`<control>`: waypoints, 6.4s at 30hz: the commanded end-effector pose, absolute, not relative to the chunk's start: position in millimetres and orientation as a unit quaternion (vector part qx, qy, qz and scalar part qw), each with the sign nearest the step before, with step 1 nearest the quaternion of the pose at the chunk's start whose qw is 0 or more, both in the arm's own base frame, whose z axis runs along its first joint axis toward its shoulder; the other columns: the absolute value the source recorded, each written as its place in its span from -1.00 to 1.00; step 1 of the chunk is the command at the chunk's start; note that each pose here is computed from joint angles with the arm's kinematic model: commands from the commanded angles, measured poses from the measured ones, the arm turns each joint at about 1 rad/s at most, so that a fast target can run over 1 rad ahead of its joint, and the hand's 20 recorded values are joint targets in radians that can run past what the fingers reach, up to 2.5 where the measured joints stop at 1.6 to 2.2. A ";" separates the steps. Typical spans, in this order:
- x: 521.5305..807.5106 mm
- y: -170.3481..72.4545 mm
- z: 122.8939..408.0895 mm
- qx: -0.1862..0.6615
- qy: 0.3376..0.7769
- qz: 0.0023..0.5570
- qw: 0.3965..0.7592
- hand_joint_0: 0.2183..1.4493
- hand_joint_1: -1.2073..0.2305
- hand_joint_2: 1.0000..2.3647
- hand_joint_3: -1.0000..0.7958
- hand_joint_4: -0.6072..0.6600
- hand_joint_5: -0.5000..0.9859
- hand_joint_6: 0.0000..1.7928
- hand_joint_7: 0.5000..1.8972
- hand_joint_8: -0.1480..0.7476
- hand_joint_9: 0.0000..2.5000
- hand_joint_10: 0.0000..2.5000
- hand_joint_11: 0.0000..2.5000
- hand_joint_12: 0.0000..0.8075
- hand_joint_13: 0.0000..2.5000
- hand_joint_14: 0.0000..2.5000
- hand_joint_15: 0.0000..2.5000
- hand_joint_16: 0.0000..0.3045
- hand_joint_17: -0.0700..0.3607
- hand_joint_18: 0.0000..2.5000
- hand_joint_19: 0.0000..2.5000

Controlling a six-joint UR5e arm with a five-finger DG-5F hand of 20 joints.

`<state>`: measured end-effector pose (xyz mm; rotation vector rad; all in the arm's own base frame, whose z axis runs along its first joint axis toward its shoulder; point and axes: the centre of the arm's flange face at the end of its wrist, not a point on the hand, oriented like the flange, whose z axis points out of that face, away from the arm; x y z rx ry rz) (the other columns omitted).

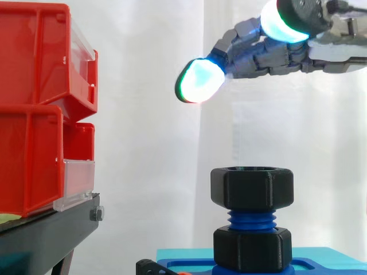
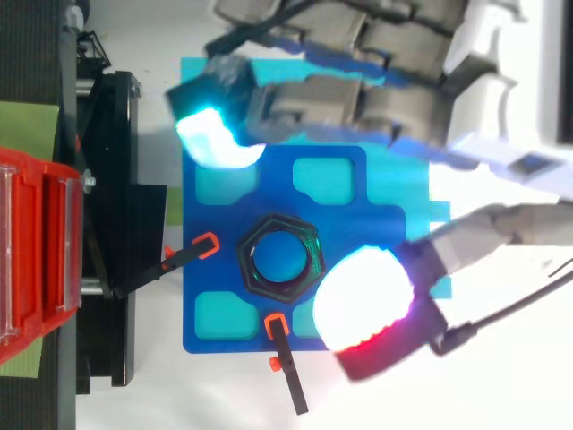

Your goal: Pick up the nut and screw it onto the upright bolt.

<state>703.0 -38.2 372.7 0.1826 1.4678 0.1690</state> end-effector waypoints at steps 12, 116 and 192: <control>730.7 3.7 316.0 0.085 0.664 0.126 0.732 -0.62 0.87 -1.00 -0.44 -0.05 -0.65 -0.44 -0.95 -0.41 -1.00 -1.00 -1.00 -0.20 -1.00 -1.00 -1.00 -0.63 -0.09 -1.00 -1.00; 746.7 -68.0 359.1 0.000 0.612 0.152 0.776 -0.54 0.42 -1.00 -0.44 0.37 -0.42 -0.44 -0.54 -0.08 -0.07 -1.00 -1.00 -0.43 -0.45 -1.00 -1.00 -0.85 -0.43 -0.72 -1.00; 756.1 -28.2 273.0 -0.023 0.640 0.142 0.755 -0.55 0.40 -1.00 -0.44 0.42 -0.33 -0.44 -0.18 -0.09 -0.30 -1.00 -1.00 -0.60 -0.65 -1.00 -1.00 -0.89 -0.50 -0.87 -1.00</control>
